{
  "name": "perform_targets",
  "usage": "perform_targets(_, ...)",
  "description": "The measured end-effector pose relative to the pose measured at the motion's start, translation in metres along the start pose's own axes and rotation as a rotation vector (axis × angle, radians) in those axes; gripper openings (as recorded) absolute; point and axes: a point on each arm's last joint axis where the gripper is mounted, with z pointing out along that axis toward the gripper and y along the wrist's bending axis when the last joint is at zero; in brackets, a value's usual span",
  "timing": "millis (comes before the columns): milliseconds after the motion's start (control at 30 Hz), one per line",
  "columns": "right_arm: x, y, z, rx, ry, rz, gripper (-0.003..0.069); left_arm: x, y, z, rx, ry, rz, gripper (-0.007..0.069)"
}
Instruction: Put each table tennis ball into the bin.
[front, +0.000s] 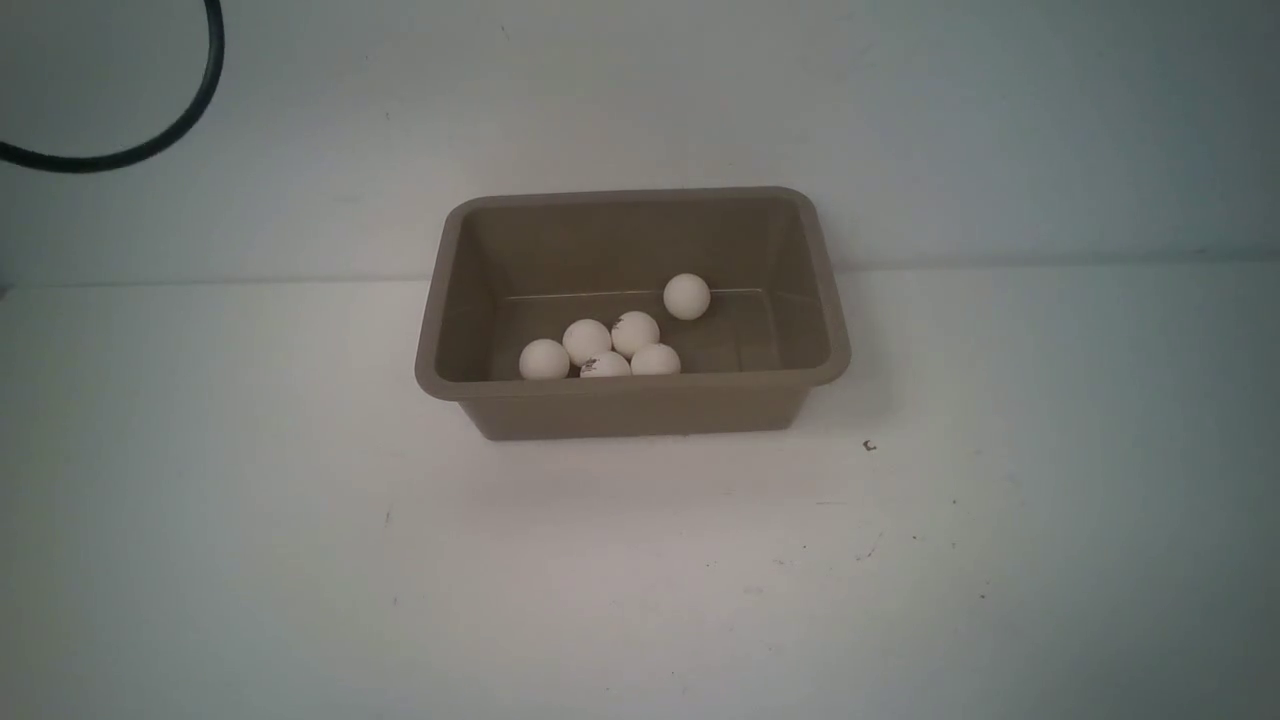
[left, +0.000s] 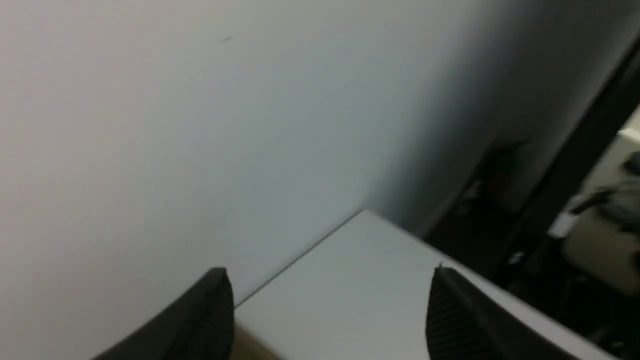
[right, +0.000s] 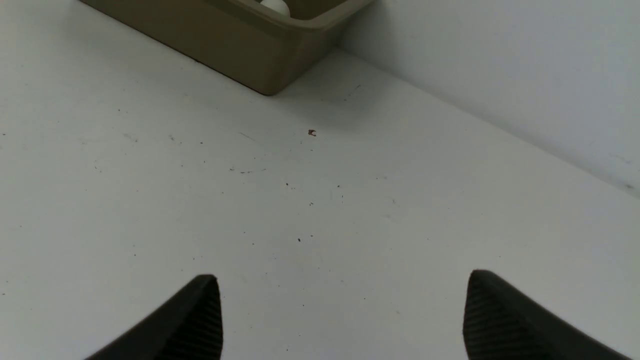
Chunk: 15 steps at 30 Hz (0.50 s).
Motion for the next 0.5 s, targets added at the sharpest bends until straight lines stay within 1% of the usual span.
perform_targets(100,0.000,0.000,0.000,0.000,0.000,0.000,0.0589,-0.006,-0.007,-0.001,0.058,-0.049,-0.021,0.0468)
perform_targets(267,0.000,0.000,0.000,0.000,0.000,0.000,0.0589,-0.009,-0.009,-0.002,0.072,-0.078,-0.022,0.0468)
perform_targets(333,0.000,0.000,0.000,0.000,0.000,0.000,0.0589,-0.011,-0.006,-0.001,0.040,-0.109,-0.012,0.0468)
perform_targets(400,0.000,0.000,0.000,0.000,0.000,0.000,0.0589,-0.013,-0.003,-0.001,-0.007,-0.131,0.058,0.0468)
perform_targets(500,0.000,0.000,0.000,0.000,0.000,0.000,0.0589,-0.021,0.004,-0.001,-0.119,-0.177,0.149,0.0468)
